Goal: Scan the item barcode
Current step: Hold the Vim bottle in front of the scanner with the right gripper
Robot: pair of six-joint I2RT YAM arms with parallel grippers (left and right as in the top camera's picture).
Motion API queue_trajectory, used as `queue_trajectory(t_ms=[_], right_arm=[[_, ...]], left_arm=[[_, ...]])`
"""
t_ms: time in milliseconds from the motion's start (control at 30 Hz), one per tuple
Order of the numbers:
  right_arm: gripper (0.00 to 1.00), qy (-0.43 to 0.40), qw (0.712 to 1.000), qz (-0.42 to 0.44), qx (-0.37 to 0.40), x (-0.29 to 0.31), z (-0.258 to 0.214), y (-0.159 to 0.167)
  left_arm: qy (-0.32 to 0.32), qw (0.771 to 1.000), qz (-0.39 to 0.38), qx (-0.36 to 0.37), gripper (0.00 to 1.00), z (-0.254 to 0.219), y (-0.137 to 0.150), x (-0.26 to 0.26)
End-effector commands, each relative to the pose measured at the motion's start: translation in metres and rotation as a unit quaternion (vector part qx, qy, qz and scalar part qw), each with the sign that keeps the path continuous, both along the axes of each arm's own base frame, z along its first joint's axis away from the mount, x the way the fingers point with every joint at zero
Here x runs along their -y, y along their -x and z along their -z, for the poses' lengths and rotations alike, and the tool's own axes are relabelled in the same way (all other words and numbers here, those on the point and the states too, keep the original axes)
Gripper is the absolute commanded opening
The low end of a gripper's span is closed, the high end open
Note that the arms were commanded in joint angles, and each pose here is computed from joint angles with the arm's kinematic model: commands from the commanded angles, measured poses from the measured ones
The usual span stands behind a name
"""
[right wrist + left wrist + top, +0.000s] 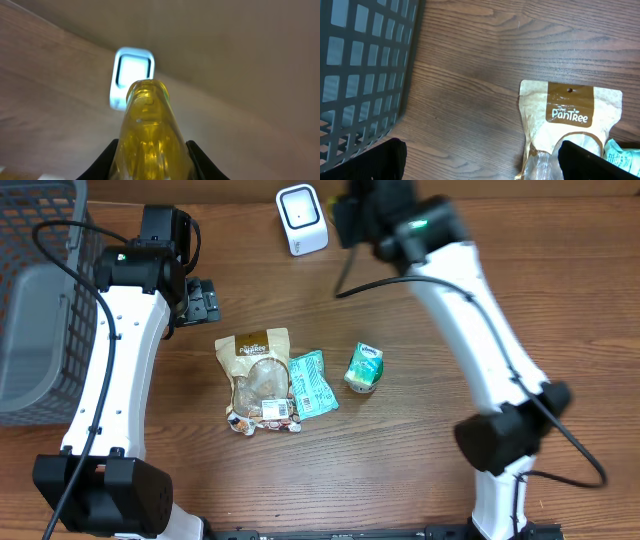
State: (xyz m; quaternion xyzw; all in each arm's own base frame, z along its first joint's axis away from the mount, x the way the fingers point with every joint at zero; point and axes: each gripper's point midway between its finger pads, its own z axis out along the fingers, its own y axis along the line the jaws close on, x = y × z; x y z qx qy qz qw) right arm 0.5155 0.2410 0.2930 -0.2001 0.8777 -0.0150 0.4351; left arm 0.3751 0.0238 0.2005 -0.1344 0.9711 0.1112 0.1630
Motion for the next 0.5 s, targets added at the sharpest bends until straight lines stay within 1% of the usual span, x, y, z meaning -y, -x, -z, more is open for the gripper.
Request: queue_trajectory(t_ms=[0,133,467], right_arm=[[0.04,0.125,0.988,-0.034,0.079,-0.011,-0.013,-0.017],[0.04,0.138,0.982,-0.054,0.117,-0.033,0.001,-0.043],[0.04,0.156,0.975,-0.062,0.148,-0.055,0.051,-0.083]], left_arm=[[-0.007,1.0,-0.001,0.004,1.0,-0.003,-0.003,-0.004],[-0.007,1.0,-0.001,0.004,1.0,-0.003,-0.003,-0.004],[-0.007,1.0,-0.001,0.004,0.99,-0.003,-0.003,-0.004]])
